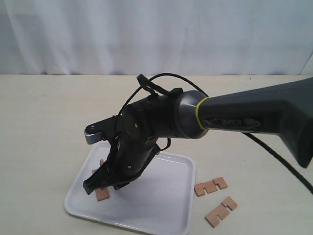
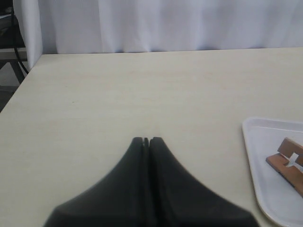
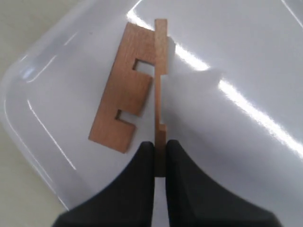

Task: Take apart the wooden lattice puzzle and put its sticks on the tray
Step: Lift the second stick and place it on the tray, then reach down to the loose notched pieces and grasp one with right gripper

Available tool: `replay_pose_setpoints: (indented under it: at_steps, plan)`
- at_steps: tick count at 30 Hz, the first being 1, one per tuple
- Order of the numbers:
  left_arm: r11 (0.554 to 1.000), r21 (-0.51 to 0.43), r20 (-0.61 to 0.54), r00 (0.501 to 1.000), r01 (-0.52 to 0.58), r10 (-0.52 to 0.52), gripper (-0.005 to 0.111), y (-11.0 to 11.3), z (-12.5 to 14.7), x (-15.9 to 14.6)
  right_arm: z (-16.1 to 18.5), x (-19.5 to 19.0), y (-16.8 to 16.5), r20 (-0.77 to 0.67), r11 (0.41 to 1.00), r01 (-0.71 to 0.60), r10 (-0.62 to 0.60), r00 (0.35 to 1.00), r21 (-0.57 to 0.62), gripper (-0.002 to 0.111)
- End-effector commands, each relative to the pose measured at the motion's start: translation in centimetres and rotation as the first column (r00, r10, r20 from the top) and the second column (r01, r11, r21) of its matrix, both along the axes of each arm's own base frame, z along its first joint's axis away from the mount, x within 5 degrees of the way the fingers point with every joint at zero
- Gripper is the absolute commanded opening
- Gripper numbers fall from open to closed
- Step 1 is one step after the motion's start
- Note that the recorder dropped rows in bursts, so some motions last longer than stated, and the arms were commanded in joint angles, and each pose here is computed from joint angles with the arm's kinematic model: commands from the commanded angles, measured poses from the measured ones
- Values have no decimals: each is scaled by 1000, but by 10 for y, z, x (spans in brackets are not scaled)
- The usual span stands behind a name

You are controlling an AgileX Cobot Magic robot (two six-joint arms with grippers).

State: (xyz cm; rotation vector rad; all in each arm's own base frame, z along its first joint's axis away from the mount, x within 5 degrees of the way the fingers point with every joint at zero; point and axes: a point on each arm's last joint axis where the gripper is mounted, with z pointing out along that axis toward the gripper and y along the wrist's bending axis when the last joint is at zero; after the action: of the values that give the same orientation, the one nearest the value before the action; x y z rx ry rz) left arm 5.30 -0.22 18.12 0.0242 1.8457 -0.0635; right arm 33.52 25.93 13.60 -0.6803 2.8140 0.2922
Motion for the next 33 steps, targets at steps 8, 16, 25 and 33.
replay_pose_setpoints:
  at_steps: [8, 16, 25, 33]
  plan:
    - [1000, 3, 8, 1000, 0, 0, 0, 0, 0, 0, 2, 15, -19, -3, 996, 87, -87, 996, 11, 30]
    - [1000, 3, 8, 1000, 0, 0, 0, 0, 0, 0, 34, 10, -31, 54, 997, 7, -3, 999, -82, 52]
    - [1000, 3, 8, 1000, 0, 0, 0, 0, 0, 0, 82, -5, -76, 26, 937, -11, 22, 999, -349, 52]
    - [1000, 3, 8, 1000, 0, 0, 0, 0, 0, 0, 76, -20, -134, -56, 901, 35, -65, 996, -433, 52]
